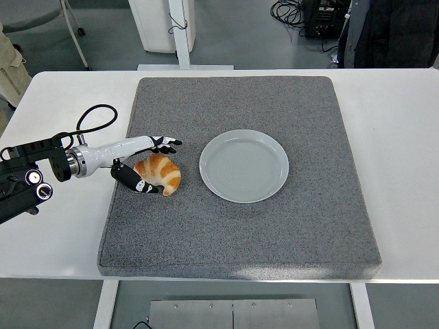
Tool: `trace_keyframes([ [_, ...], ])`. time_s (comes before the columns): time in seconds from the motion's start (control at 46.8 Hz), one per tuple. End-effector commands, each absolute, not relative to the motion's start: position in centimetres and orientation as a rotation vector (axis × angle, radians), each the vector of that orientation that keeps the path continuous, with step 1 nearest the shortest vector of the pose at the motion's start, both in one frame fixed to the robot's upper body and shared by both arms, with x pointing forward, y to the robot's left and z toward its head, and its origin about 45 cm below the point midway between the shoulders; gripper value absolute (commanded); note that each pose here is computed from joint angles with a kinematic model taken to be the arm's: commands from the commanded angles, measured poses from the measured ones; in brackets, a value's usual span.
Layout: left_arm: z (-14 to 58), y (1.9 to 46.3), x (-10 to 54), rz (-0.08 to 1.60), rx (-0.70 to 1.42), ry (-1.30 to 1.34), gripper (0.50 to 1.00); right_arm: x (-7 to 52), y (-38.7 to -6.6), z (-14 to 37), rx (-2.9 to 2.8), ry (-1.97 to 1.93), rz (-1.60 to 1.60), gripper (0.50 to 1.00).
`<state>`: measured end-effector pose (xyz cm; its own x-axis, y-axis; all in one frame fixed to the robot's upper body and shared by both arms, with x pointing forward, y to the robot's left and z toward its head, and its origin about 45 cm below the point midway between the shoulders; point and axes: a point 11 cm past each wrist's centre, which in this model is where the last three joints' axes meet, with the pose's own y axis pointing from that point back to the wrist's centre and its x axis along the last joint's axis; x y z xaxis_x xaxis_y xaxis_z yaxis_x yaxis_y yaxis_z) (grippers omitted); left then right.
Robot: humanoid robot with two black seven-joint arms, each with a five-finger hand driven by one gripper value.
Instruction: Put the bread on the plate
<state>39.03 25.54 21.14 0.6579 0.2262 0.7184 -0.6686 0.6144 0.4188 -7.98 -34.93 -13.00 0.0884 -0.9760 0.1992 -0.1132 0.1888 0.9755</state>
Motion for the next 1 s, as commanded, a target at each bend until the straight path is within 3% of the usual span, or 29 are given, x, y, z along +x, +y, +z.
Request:
trace_keyframes([
  [0.0,21.1,25.6,39.0,0.564,0.737,-0.670,0.762,-8.0,-34.9,-13.0,1.182,-1.297,-0.940,1.000],
  [0.278,20.3,26.2,38.8,0.569,0.754,-0.676,0.636,-8.0,-34.9,-13.0,1.182,-1.297,-0.940,1.000],
  [0.363,20.3,26.1,38.7,0.565,0.745,-0.684,0.584,-8.0,-34.9,-13.0,1.183,-1.297,-0.941,1.000],
  [0.449,20.5,26.0,38.8,0.564,0.737,-0.692,0.500,-8.0,-34.9,-13.0,1.182,-1.297,-0.940,1.000],
  [0.983,26.4,26.7,40.8,0.571,0.640,-0.814,0.500,-8.0,-34.9,-13.0,1.183,-1.297,-0.941,1.000],
])
